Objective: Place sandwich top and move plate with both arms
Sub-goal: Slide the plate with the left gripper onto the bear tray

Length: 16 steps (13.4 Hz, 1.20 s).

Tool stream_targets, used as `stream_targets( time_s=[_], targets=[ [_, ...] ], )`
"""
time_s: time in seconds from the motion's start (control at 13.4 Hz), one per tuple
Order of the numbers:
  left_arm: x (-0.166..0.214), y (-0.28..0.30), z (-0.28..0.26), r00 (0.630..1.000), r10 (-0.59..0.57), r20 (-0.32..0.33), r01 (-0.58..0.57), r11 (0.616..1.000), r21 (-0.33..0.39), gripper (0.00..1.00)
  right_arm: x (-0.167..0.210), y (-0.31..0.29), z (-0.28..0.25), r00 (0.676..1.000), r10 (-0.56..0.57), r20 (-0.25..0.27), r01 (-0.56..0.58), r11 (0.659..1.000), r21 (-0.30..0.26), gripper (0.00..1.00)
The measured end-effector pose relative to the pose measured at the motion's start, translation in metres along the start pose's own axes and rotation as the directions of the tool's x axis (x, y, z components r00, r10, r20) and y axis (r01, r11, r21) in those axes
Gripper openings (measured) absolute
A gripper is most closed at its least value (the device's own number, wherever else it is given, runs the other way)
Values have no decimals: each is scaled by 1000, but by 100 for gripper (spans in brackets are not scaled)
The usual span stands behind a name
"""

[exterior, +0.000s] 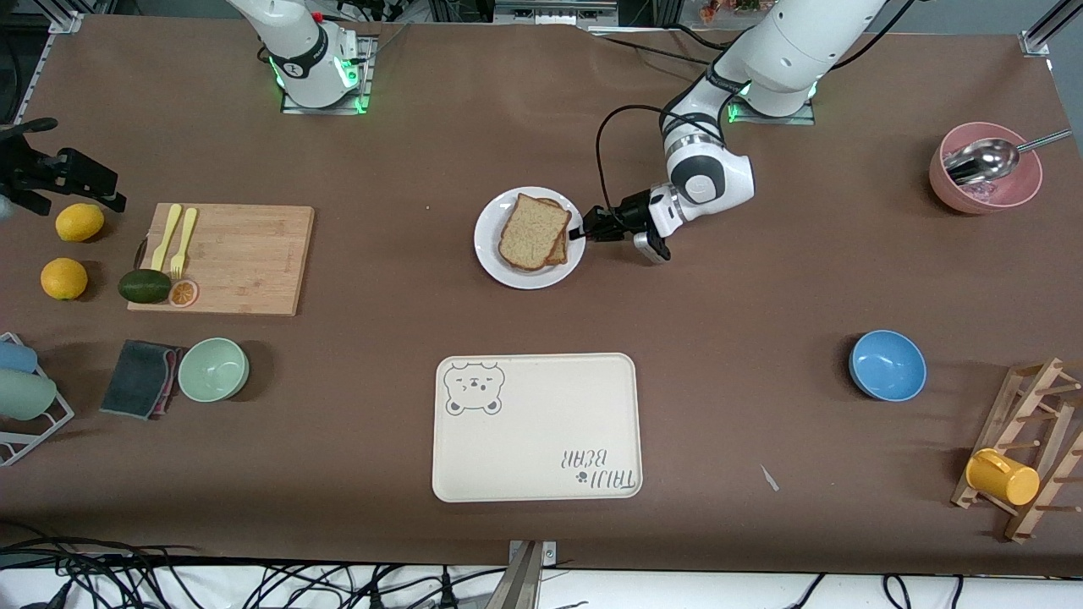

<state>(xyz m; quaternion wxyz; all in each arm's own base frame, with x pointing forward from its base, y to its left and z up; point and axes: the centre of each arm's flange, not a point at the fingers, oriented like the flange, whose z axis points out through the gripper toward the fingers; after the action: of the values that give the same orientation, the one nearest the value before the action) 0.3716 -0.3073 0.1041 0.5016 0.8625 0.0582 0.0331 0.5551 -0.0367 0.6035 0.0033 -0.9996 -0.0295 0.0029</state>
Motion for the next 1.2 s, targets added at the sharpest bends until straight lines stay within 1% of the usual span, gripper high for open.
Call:
stream_targets(
  time_s=[0.3,0.52,0.82,1.2],
  targets=[
    [5,0,-2,1000,1,-11,-1,1000,0,5,0,0,0,1000,1,1,-1,1000,0,100],
    [22,4,-5,999,8,-42,-9,1000,-4,5,0,0,0,1000,1,1,-1,1000,0,100],
    [56,14,-15,994,15,-106,-18,999,-32,5,0,0,0,1000,1,2,-1,1000,0,100],
    [109,34,-22,980,41,-196,-56,996,-74,5,0,0,0,1000,1,2,-1,1000,0,100]
  ],
)
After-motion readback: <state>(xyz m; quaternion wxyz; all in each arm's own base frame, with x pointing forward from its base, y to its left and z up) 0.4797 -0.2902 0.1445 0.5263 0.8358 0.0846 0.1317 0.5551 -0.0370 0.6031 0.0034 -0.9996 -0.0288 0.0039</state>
